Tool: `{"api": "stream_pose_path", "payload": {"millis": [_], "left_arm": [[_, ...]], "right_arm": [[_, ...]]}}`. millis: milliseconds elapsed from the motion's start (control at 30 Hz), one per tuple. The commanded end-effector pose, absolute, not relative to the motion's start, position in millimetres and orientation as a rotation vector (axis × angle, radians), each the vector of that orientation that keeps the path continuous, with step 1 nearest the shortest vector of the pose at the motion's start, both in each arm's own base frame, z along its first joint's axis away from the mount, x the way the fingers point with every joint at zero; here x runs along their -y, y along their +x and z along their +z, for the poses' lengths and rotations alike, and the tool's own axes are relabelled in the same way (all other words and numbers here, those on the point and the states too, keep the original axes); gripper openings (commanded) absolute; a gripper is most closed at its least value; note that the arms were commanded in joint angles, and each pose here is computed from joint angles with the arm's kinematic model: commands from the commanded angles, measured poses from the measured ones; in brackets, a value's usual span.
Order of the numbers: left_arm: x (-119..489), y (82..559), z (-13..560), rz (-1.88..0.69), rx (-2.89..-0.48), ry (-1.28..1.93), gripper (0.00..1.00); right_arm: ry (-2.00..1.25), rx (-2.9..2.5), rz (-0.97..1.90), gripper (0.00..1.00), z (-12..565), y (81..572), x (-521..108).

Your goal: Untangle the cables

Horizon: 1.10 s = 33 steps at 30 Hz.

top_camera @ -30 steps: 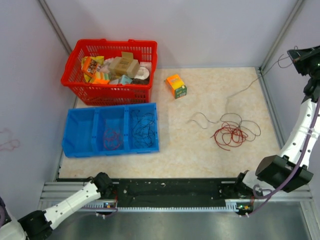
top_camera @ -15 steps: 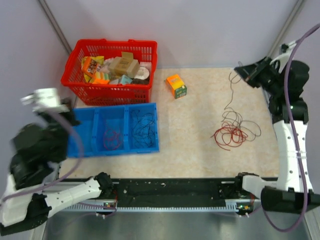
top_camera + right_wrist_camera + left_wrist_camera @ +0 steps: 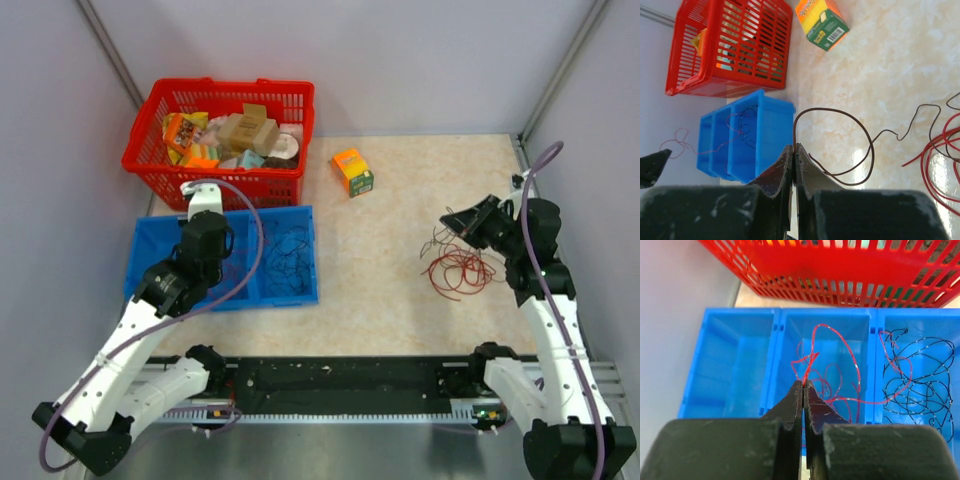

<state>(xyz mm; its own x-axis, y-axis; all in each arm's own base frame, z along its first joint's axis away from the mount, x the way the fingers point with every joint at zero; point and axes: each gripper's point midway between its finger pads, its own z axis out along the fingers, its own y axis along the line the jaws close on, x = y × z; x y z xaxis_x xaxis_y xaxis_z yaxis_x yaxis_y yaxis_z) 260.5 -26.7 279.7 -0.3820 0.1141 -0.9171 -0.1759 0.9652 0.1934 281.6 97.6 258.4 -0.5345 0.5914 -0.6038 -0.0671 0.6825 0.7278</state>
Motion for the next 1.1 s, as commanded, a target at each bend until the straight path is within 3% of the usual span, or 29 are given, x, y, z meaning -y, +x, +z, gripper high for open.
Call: {"api": "stream_pose_path", "payload": {"millis": [0, 233, 533, 1067], "left_arm": [[33, 266, 272, 0.122, -1.921, -0.230, 0.00], [-8, 238, 337, 0.165, -1.734, -0.387, 0.00], [15, 212, 415, -0.149, -1.553, -0.282, 0.00], [29, 247, 305, -0.048, -1.787, -0.335, 0.00]], "right_arm": [[0.319, -1.875, 0.907, 0.00, 284, 274, -102], [0.321, -1.889, 0.914, 0.00, 279, 275, -103], [0.330, -1.898, 0.919, 0.00, 273, 275, -103], [0.335, -1.920, 0.912, 0.00, 258, 267, -103]]}}
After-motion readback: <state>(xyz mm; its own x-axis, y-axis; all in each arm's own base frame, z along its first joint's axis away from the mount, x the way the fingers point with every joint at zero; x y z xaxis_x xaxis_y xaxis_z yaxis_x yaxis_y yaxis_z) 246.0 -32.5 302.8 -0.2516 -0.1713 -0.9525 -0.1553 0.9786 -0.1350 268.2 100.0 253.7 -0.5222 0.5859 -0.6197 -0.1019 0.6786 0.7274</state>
